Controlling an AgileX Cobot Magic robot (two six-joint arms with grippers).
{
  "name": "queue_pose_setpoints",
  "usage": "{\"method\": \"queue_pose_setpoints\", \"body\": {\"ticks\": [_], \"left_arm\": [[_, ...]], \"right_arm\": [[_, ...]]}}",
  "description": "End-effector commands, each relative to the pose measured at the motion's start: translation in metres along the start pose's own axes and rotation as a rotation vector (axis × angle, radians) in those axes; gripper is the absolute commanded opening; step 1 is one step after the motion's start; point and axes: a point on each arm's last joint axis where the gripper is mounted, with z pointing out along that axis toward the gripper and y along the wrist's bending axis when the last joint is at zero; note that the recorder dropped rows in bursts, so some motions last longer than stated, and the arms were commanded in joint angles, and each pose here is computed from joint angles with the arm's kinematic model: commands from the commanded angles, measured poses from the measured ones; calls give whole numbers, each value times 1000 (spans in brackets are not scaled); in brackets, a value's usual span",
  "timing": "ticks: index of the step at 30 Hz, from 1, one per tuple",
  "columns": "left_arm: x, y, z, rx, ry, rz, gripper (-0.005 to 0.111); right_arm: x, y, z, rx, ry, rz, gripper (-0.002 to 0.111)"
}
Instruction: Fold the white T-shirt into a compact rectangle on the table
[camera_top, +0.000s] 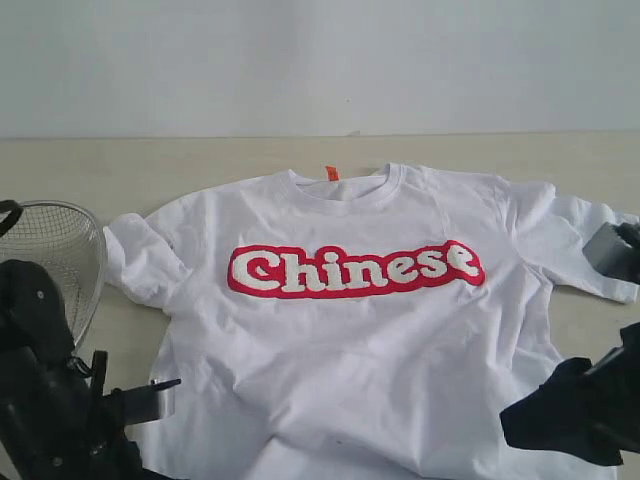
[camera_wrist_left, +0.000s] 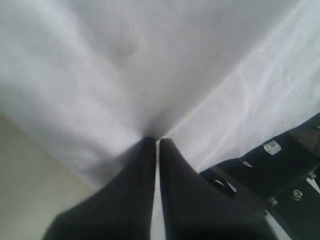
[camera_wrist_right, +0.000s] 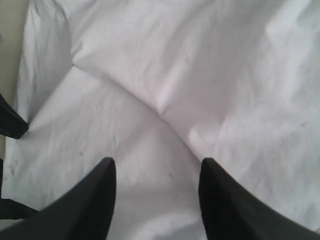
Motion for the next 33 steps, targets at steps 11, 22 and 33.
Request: {"method": "queue_pose_setpoints", "body": {"ticks": [11,22,33], "left_arm": [[12,0,-31,-189,-190,56,5],[13,-41,-98,-108,-567,225,5],[-109,-32,-219,-299,-840,276,5]], "right_arm": [[-5,-2,-3,40,-50,8,46],[-42,12,-27,52,-202,-51,13],[-42,16,-28,22,-182,-96,0]]}}
